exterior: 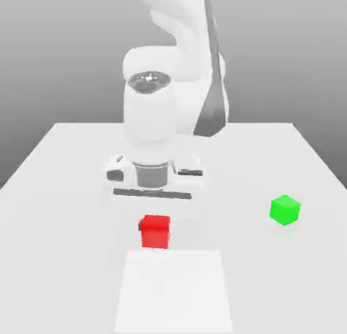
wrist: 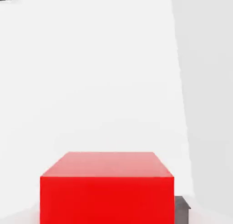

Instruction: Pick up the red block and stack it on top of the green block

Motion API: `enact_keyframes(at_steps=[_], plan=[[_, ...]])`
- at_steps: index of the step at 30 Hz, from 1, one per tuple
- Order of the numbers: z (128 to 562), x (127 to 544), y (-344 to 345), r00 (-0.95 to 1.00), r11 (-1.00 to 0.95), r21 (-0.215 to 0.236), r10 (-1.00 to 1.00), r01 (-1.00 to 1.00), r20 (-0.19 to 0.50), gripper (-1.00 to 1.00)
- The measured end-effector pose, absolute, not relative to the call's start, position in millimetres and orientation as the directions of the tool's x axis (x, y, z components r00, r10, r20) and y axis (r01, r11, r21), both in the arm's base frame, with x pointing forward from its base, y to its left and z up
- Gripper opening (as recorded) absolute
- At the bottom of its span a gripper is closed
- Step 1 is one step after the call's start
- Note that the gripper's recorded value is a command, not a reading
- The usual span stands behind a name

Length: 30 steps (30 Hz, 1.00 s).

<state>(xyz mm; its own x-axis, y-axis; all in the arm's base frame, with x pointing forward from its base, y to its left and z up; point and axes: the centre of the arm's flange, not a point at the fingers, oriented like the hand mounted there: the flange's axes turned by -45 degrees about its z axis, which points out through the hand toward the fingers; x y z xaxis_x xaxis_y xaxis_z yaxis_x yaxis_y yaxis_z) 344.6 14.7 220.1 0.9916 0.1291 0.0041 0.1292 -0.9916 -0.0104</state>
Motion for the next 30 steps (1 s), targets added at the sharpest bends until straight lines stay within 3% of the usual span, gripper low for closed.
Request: enact_keyframes(at_steps=[6, 12, 19, 27, 28, 30], plan=[[231.2, 317.8, 120.0, 0.795, -0.795, -0.014, 0.606, 0.606, 0.010, -1.00], [240.0, 260.1, 208.8, 0.386, -0.386, -0.010, 0.922, 0.922, 0.010, -1.00], [242.9, 173.1, 276.7, -0.165, 0.165, -0.001, 0.986, 0.986, -0.001, -1.00], [185.9, 168.2, 280.0, -0.201, 0.201, 0.003, 0.980, 0.980, -0.005, -1.00], [181.4, 169.1, 278.7, -0.196, 0.196, 0.001, 0.981, 0.981, -0.003, 1.00], [181.4, 166.4, 280.3, -0.206, 0.206, 0.001, 0.979, 0.979, -0.003, 1.00]])
